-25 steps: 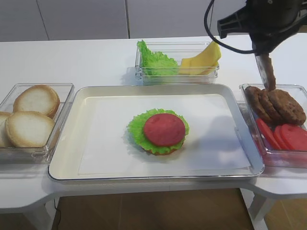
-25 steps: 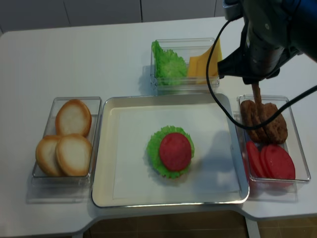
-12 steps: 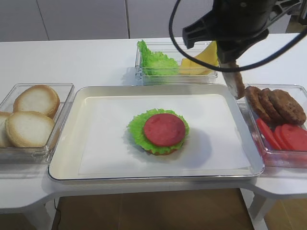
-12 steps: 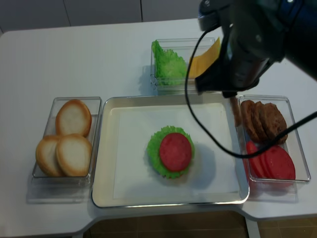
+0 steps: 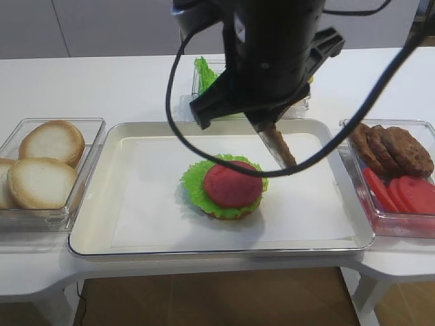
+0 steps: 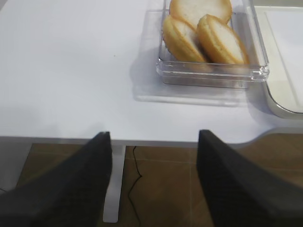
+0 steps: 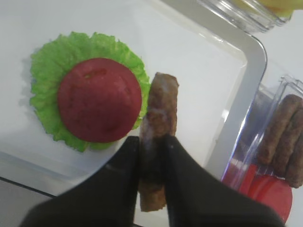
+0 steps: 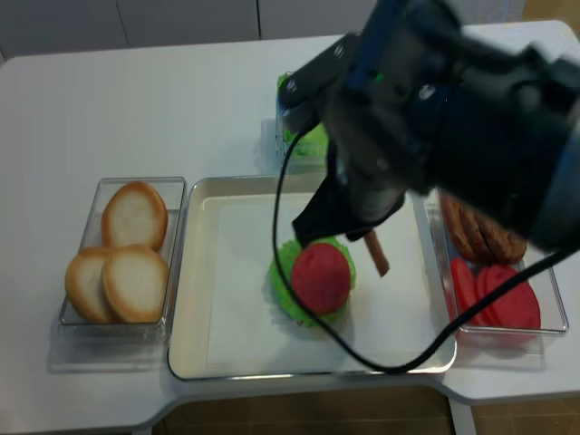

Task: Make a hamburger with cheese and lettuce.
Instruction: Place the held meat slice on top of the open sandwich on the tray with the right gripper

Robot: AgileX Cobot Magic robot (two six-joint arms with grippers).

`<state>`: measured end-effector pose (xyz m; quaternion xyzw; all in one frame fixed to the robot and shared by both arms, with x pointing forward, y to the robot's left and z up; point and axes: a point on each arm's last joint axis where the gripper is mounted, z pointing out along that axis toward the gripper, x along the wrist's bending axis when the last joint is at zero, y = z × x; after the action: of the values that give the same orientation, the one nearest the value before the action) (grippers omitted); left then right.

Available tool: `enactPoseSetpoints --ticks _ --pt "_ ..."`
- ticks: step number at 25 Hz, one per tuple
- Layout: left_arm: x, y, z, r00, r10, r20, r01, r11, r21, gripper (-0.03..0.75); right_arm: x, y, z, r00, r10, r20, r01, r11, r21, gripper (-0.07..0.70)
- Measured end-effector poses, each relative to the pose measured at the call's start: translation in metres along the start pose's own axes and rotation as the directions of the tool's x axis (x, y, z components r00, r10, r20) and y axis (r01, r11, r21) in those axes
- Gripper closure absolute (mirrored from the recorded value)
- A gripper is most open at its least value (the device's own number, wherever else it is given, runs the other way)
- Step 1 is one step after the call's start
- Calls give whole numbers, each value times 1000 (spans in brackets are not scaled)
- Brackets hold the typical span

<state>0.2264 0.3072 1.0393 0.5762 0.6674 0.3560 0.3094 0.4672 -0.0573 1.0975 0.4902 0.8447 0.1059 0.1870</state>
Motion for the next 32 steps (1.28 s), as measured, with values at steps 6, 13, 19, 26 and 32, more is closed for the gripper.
enactPoseSetpoints --ticks 6,13,19,26,32 --pt "0 0 0 1000 0 0 0 1000 0 288 20 10 11 998 -54 16 54 999 -3 518" --pt "0 0 0 1000 0 0 0 1000 0 288 30 23 27 994 -104 30 104 995 13 518" --pt "0 0 0 1000 0 0 0 1000 0 288 37 24 44 990 -137 41 135 990 50 518" --pt "0 0 0 1000 0 0 0 1000 0 288 38 25 46 989 -143 42 141 989 52 519" --pt "0 0 0 1000 0 0 0 1000 0 288 39 25 46 989 -142 40 140 989 51 519"
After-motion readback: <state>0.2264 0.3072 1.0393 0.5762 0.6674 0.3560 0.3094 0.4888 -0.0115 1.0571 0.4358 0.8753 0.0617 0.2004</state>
